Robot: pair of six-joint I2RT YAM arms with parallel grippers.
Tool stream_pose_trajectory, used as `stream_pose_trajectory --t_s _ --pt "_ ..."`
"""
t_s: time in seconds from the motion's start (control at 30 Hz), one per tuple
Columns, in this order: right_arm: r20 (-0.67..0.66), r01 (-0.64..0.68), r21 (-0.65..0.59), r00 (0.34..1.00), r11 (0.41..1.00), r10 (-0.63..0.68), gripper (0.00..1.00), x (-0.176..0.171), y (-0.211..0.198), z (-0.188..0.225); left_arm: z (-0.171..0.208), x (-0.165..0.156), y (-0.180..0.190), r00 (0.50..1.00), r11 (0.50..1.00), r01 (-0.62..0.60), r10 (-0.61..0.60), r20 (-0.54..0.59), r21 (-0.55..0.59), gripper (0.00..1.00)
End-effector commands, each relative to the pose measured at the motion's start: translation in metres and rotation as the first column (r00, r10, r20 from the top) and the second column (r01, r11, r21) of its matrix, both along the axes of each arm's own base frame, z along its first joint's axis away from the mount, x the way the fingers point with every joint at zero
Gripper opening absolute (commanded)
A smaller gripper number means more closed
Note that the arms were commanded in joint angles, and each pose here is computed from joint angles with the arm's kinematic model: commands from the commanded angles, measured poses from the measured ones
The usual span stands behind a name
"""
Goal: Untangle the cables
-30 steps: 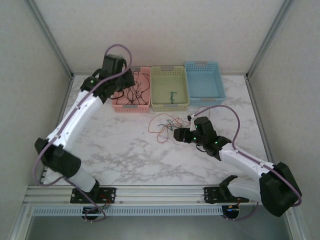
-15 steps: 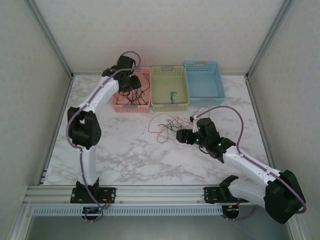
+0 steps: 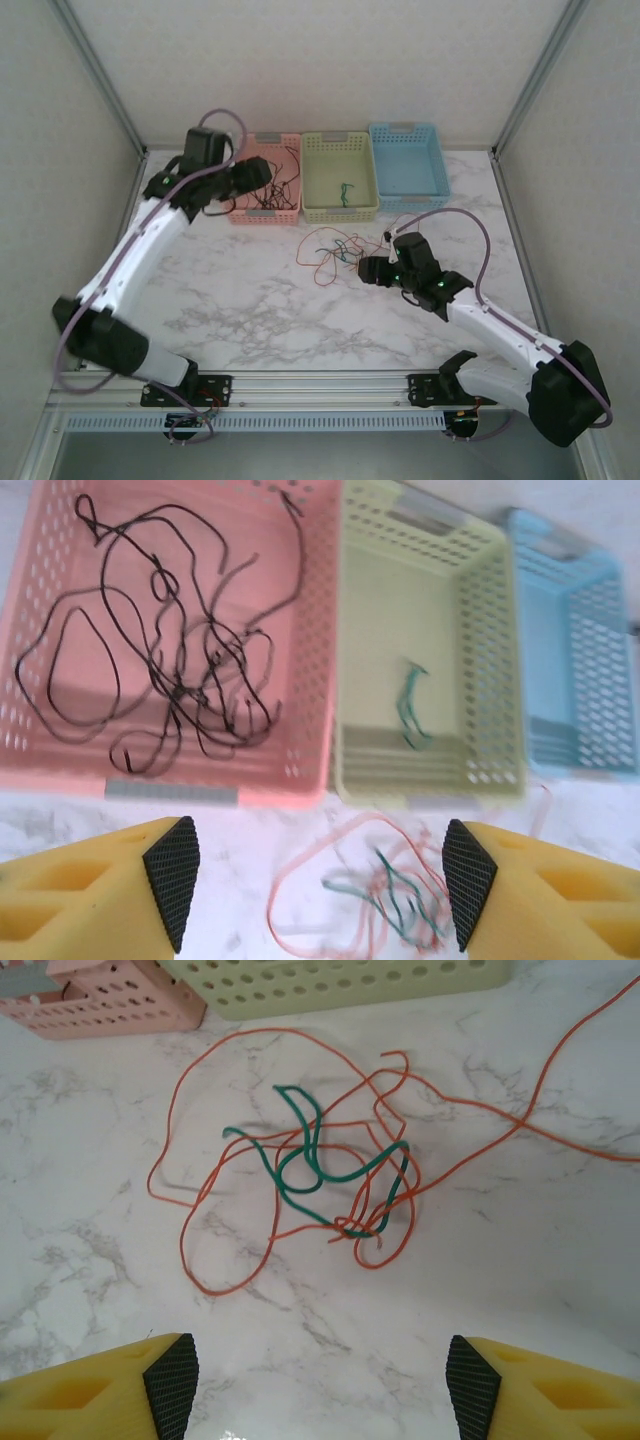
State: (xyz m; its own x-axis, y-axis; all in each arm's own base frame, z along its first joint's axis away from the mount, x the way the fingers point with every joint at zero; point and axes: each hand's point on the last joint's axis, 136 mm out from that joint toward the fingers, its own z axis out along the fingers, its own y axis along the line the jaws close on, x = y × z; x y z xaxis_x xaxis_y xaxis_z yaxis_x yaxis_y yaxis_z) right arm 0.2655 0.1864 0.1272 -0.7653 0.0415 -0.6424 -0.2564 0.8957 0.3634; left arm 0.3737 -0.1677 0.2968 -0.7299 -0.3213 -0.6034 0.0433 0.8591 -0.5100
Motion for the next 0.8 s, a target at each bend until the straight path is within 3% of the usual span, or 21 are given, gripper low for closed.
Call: stream_pose_trajectory --t_s 0.0,0.23,0.33,0.4,0.63,0.77 --pt "-0.022 0.037 -0.025 0.999 0.999 -0.037 0.68 0.013 -0.002 -0.002 -0.031 -0.035 -0.009 0.995 0.996 0.063 -0.068 -0.067 -0.066 0.69" --pt "-0.050 -0.020 -0.055 0.999 0.998 0.018 0.64 0.041 0.020 -0.013 -0.090 -0.117 0.005 0.982 0.987 0.079 -0.101 -0.158 -0.137 0.71" --pt "-0.044 -0.091 -0.116 0.995 0.989 0.086 0.54 0.053 0.030 -0.018 -0.110 -0.142 0.015 0.979 0.988 0.062 -0.087 -0.185 -0.138 0.71" --pt "-0.053 -0.138 -0.164 0.990 0.977 0.131 0.53 0.061 0.035 -0.022 -0.121 -0.153 0.023 0.977 0.990 0.040 -0.066 -0.203 -0.132 0.71" --pt "-0.112 -0.240 -0.184 0.968 0.953 0.222 0.57 0.080 0.060 -0.039 -0.131 -0.163 0.027 0.975 0.990 0.025 -0.054 -0.217 -0.136 0.72" --pt "-0.106 -0.217 -0.198 0.974 0.956 0.199 0.57 0.094 0.064 -0.047 -0.130 -0.158 0.025 0.974 0.991 0.030 -0.058 -0.220 -0.131 0.72"
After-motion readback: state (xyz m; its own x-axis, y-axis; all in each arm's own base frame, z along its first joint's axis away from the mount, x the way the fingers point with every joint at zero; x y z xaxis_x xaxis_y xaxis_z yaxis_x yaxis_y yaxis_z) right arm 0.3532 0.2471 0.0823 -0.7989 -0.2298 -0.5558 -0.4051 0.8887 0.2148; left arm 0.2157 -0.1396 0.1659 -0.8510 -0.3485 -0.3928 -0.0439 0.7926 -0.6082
